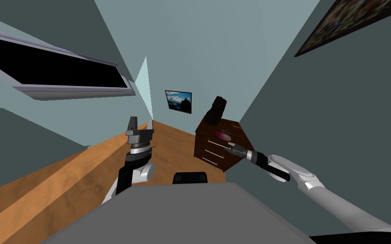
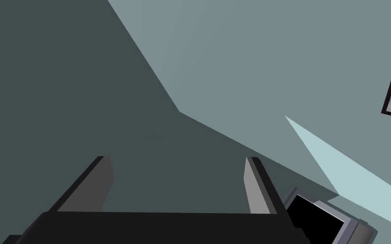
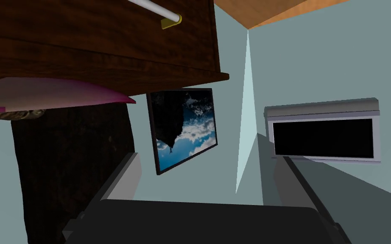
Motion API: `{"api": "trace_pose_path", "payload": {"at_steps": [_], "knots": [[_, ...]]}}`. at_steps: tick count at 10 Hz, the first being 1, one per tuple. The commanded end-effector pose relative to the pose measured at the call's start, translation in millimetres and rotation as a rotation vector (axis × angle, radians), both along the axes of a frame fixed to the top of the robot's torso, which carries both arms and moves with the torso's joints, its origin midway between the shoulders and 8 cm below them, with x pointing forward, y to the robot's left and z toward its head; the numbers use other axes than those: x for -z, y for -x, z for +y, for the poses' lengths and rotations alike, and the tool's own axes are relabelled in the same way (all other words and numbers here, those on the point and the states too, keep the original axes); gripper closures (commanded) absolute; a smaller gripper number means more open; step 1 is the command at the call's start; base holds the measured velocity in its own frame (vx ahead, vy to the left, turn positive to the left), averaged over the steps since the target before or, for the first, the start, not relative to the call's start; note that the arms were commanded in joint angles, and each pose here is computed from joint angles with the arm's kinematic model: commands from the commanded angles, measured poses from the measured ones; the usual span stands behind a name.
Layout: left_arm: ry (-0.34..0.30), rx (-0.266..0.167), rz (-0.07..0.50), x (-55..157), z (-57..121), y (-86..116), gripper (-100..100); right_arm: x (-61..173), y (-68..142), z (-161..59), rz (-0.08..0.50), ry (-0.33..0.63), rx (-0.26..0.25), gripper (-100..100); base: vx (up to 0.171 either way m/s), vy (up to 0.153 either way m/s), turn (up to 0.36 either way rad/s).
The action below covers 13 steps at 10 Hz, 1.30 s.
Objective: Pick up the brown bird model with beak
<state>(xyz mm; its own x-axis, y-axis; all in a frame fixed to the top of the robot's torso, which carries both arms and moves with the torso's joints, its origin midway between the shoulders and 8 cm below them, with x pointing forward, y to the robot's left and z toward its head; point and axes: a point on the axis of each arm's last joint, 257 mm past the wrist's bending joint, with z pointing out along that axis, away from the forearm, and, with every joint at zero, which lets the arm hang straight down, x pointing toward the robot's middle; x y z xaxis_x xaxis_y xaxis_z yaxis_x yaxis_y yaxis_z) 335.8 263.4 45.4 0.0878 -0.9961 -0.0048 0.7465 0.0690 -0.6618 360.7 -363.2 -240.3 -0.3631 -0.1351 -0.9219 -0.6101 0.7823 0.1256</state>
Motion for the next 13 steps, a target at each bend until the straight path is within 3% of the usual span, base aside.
{"api": "trace_pose_path", "payload": {"at_steps": [1,4,5,6,7,8,9,10,12,13], "knots": [[0.0,0.0,0.0,0,0.0,0,0,11,5,-26,0.031,0.087,0.004,-100,0.041,-0.009,0.216],[0.0,0.0,0.0,0,0.0,0,0,16,8,-54,0.061,0.189,-0.003,-100,0.053,-0.017,0.15],[0.0,0.0,0.0,0,0.0,0,0,23,12,-76,0.087,0.26,0.002,-100,0.064,-0.016,0.223],[0.0,0.0,0.0,0,0.0,0,0,21,12,-78,0.088,0.271,-0.002,-100,0.057,-0.018,0.118],[0.0,0.0,0.0,0,0.0,0,0,26,16,-101,0.115,0.341,0.002,-100,0.07,-0.023,0.214],[0.0,0.0,0.0,0,0.0,0,0,24,16,-103,0.115,0.35,-0.002,-100,0.056,-0.026,0.128],[0.0,0.0,0.0,0,0.0,0,0,27,21,-127,0.142,0.423,0.0,-100,0.067,-0.025,0.219],[0.0,0.0,0.0,0,0.0,0,0,26,21,-127,0.143,0.425,-0.001,-100,0.052,-0.024,0.093],[0.0,0.0,0.0,0,0.0,0,0,30,34,-172,0.198,0.558,0.002,-100,0.075,-0.035,0.231],[0.0,0.0,0.0,0,0.0,0,0,28,33,-173,0.198,0.565,-0.001,-100,0.084,-0.049,0.132]]}}
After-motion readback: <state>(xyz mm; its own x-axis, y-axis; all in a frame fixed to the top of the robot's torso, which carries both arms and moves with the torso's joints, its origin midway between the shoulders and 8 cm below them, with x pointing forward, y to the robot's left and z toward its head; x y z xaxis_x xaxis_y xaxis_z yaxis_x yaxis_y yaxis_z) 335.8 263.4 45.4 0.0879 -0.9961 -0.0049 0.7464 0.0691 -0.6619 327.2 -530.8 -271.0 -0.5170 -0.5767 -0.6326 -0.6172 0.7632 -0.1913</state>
